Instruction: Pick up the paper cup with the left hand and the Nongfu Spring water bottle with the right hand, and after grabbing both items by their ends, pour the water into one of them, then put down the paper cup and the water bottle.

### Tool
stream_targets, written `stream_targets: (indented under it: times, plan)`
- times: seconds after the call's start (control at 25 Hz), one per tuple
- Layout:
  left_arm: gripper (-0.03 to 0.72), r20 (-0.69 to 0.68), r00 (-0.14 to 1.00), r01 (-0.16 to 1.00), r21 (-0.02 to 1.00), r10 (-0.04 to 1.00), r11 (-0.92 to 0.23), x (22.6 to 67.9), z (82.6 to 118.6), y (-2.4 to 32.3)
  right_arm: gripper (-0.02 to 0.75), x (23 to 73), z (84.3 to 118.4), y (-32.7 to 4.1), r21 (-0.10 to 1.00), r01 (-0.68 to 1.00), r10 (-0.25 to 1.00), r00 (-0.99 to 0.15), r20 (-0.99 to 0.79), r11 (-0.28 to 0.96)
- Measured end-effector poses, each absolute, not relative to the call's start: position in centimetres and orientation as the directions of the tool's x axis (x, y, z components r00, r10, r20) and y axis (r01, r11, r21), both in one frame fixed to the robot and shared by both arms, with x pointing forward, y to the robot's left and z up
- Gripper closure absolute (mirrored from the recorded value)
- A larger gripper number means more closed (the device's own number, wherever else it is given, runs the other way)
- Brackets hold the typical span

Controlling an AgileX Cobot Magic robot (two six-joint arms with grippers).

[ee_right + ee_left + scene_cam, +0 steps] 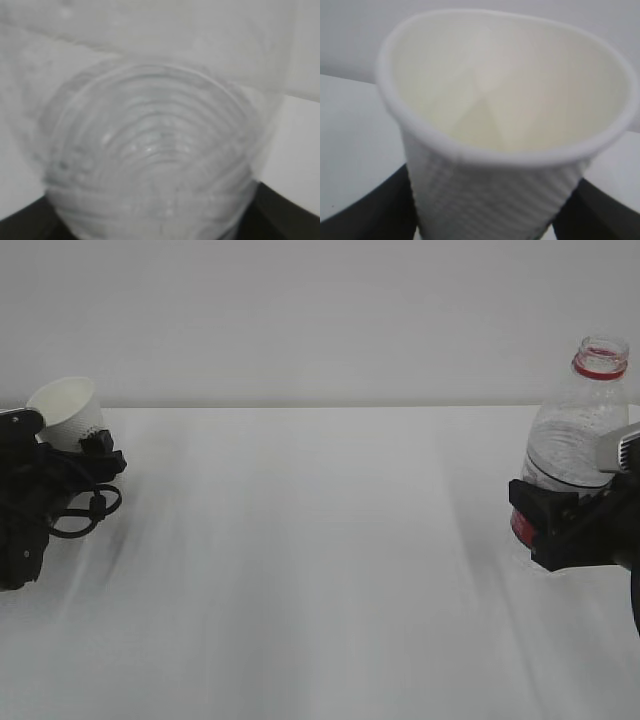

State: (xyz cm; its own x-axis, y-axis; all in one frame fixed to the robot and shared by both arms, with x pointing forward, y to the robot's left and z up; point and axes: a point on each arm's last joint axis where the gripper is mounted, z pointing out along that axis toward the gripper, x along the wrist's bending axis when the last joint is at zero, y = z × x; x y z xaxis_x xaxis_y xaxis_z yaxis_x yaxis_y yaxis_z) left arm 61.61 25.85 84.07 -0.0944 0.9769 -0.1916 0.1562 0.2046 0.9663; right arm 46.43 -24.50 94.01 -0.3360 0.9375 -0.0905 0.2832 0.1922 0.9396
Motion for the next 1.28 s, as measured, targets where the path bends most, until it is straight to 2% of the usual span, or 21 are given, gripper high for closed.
stream_targets:
  times: [0.44,0.64,0.92,1.12,1.28]
  plan:
    - [0.164,-0.192,-0.094,0.156,0.966,0.977,0.205,61.6,84.1,25.8,0.242,46.4,94.0,-24.5,0.940,0.283,0.938,-0.336,-0.090,0.192]
    - [0.165,-0.197,-0.064,0.115,0.972,0.978,0.203,61.9,85.9,25.6,0.242,46.4,94.0,-24.5,0.940,0.283,0.938,-0.336,-0.090,0.192]
    - [0.167,-0.150,0.108,0.093,0.986,0.983,0.140,62.0,88.1,24.2,0.242,46.4,94.0,-24.5,0.940,0.283,0.938,-0.336,-0.090,0.192]
    - [0.167,-0.127,0.159,0.140,0.985,0.979,0.105,61.9,88.9,23.7,0.242,46.4,94.0,-24.5,0.940,0.283,0.938,-0.336,-0.090,0.192]
    - [0.167,-0.079,0.260,0.160,0.986,0.962,0.037,61.6,89.9,22.8,0.242,46.4,94.0,-24.5,0.940,0.283,0.938,-0.336,-0.090,0.192]
